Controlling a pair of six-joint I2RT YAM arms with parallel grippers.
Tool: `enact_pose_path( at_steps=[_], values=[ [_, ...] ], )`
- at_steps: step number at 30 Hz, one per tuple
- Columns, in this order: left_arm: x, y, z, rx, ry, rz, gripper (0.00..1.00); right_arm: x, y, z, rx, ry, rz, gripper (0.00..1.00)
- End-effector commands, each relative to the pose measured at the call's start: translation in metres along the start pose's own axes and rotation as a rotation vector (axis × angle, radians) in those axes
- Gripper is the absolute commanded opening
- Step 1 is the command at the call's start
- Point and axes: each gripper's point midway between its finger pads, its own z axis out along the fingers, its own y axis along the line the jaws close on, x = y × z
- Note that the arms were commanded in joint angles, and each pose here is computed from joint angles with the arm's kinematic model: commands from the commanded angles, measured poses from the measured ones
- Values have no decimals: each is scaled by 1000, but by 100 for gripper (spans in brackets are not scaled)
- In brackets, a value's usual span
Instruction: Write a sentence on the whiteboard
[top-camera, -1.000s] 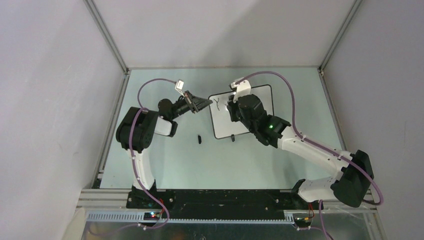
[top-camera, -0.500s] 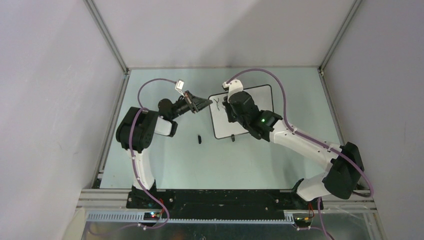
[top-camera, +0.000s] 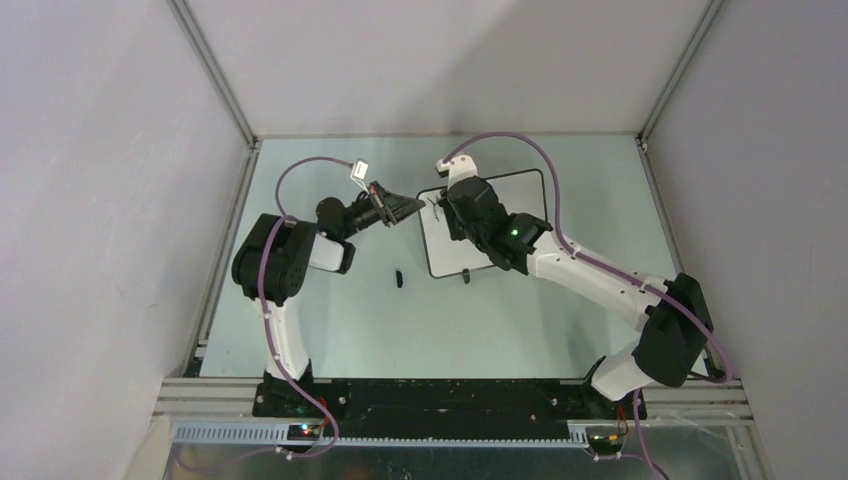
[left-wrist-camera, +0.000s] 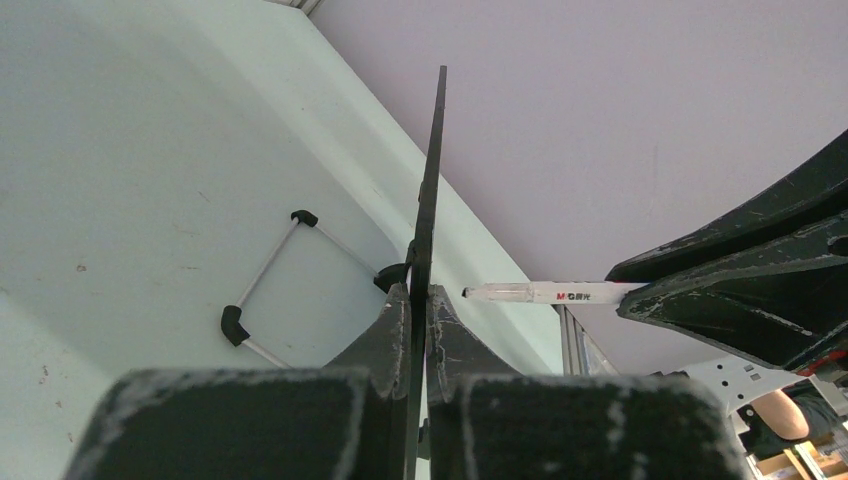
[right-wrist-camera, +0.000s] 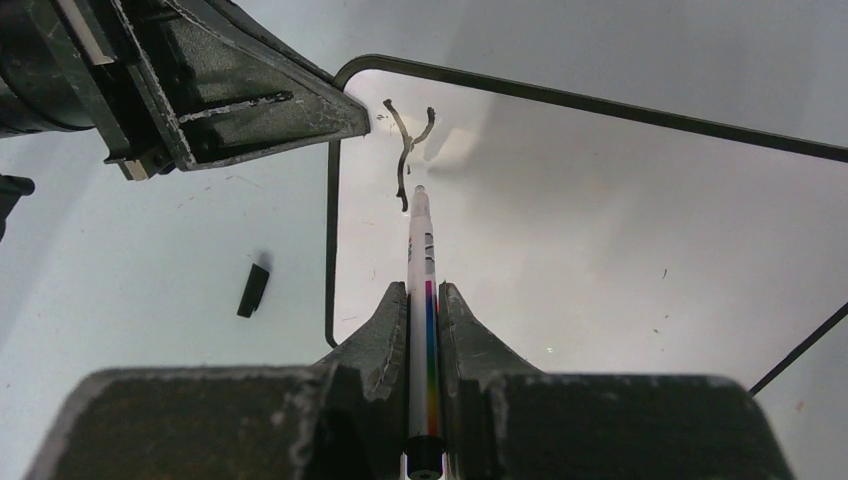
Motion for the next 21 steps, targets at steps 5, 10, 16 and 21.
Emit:
enact_pose_path(
  at_steps=[5,10,16,21],
  values=[
    [-10,-14,7,51,-8,49,0,-24,-3,-1,31,-53,-1,0],
    [-10,-15,7,52,-8,48,0,-27,-8,-1,56,-62,0,0],
    [-10,-14,6,53,-8,45,0,-28,-9,2,68,-61,-3,0],
    [-10,-15,6,56,-10,46,0,-27,-9,5,78,-56,-8,0]
  ],
)
